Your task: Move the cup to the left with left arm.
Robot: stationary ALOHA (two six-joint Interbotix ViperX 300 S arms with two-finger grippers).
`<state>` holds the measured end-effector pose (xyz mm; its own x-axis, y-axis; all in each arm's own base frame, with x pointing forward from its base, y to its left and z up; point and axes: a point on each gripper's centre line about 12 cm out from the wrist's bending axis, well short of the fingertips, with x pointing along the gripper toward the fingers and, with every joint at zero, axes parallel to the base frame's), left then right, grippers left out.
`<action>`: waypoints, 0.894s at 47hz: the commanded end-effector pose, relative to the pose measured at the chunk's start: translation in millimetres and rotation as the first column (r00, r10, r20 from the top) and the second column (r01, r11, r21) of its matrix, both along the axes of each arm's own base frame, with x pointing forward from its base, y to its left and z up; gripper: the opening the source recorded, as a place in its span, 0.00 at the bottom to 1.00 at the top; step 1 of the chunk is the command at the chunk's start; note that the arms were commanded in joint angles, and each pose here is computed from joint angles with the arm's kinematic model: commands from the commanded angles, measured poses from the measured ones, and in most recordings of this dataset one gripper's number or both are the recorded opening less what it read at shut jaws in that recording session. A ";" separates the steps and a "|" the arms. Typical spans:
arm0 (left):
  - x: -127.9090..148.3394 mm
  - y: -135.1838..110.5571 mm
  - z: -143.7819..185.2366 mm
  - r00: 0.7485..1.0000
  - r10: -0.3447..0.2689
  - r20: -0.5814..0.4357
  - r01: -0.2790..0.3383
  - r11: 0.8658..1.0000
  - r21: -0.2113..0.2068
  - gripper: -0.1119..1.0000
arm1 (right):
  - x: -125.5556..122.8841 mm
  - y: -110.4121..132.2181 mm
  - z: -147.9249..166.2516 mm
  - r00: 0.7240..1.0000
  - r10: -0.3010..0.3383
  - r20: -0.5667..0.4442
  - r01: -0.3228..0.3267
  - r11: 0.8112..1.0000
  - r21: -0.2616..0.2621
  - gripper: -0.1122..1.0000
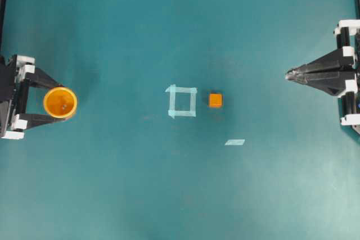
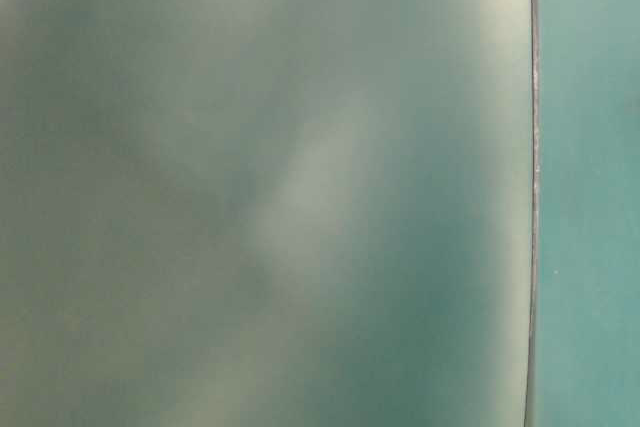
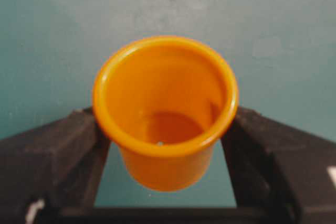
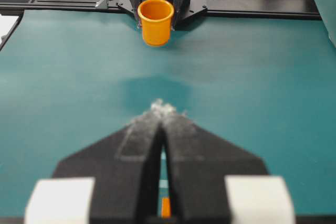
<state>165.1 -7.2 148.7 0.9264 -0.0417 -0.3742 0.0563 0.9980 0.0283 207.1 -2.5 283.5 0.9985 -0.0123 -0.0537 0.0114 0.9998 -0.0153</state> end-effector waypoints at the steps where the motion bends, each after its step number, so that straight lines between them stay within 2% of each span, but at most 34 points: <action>1: 2.6 -0.6 3.0 1.000 -0.002 0.011 0.002 1.000 -0.003 0.67 | 2.4 -0.4 13.9 0.999 -0.002 0.035 0.002 1.000 0.004 0.10; 42: 2.1 0.2 1.7 1.000 0.002 0.003 -0.002 1.000 -0.001 0.67 | 2.0 -0.4 14.0 1.000 -0.002 0.029 0.002 1.000 0.004 0.10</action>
<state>164.8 -7.2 148.1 0.9258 -0.0417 -0.3756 0.0564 0.9980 0.0282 206.5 -2.6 284.5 0.9983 -0.0125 -0.0567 0.0117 0.9998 -0.0138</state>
